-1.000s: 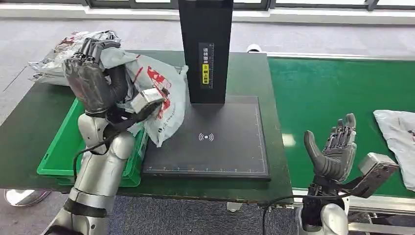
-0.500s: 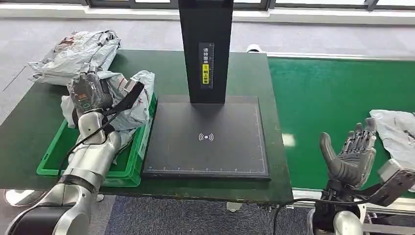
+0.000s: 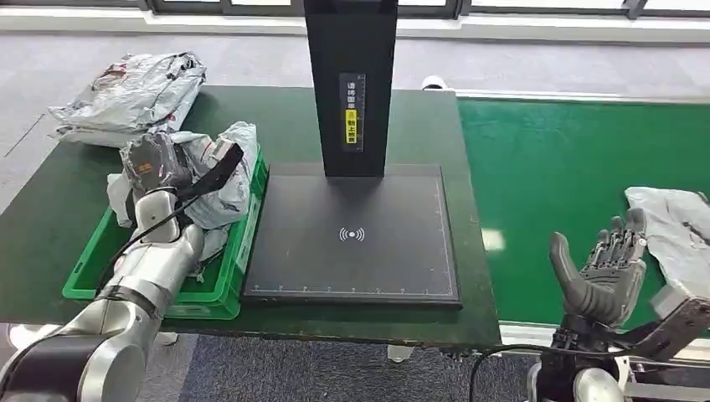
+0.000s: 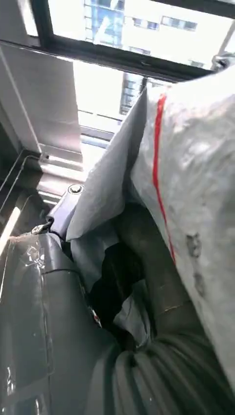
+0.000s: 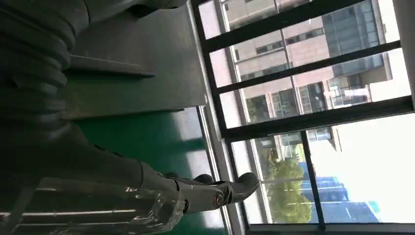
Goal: Moved the parcel from conveyor to table for the left to box.
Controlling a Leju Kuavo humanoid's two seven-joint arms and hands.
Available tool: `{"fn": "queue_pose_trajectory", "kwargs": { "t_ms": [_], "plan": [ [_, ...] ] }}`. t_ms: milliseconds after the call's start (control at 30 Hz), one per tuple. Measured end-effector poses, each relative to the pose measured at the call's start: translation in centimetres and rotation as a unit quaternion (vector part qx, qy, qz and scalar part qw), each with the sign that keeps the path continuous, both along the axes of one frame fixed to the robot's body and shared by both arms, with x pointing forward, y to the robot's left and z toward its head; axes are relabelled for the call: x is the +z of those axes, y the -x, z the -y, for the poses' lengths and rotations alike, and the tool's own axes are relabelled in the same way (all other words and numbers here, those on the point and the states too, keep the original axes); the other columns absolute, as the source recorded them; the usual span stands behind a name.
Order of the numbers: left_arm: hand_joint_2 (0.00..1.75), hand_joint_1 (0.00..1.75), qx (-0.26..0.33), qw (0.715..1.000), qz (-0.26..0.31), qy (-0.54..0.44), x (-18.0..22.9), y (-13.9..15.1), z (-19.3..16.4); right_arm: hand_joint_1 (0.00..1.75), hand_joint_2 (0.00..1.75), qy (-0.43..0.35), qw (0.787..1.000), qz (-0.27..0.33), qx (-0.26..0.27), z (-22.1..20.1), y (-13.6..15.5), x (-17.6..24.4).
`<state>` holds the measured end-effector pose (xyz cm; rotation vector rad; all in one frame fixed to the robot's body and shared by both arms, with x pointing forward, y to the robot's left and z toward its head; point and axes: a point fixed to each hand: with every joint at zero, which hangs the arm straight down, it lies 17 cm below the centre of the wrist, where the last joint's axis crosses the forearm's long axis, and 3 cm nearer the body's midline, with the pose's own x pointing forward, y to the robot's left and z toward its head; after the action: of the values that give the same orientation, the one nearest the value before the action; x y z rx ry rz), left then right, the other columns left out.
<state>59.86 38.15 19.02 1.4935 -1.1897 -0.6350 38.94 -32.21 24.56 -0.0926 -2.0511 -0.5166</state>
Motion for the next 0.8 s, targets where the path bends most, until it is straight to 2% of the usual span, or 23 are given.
{"fn": "queue_pose_trajectory", "kwargs": {
  "t_ms": [33, 133, 200, 300, 400, 433, 567, 800],
  "plan": [
    [1.75, 0.0, -0.004, 1.0, -0.016, 0.0, -0.7, -0.1, 0.2, 0.0, 1.75, 0.0, 1.0, 0.001, 0.0, 0.0, 0.0, 0.0],
    [1.75, 0.0, -0.022, 0.995, -0.099, 0.009, -4.0, -0.5, 1.1, 0.0, 1.75, 0.0, 1.0, 0.002, 0.007, -0.2, 0.0, 0.1],
    [1.75, 0.0, -0.075, 0.986, -0.146, 0.042, -6.3, -0.8, 3.5, 0.0, 1.75, 0.002, 1.0, 0.004, 0.011, -0.3, 0.0, 0.1],
    [1.75, 0.0, -0.164, 0.967, -0.131, 0.142, -6.5, -1.4, 8.0, 0.0, 1.75, 0.002, 1.0, -0.001, 0.005, 0.5, 0.5, -0.4],
    [1.75, 0.0, -0.218, 0.938, -0.074, 0.26, -4.2, -1.9, 11.1, 0.0, 1.75, 0.003, 1.0, -0.001, -0.003, 1.3, 1.0, -0.4],
    [0.0, 0.0, -0.224, 0.928, -0.057, 0.292, -3.4, -2.1, 11.6, 0.0, 1.75, 0.003, 1.0, -0.002, -0.003, 1.4, 1.1, -0.5],
    [0.0, 0.0, -0.226, 0.905, 0.013, 0.36, 0.4, -2.5, 12.0, 0.0, 1.75, 0.003, 1.0, -0.01, -0.007, 1.8, 1.4, -0.7],
    [0.0, 0.0, -0.245, 0.847, 0.134, 0.452, 6.3, -1.7, 11.6, 0.0, 1.75, 0.004, 1.0, -0.014, -0.008, 1.9, 1.7, -0.8]
  ]
}}
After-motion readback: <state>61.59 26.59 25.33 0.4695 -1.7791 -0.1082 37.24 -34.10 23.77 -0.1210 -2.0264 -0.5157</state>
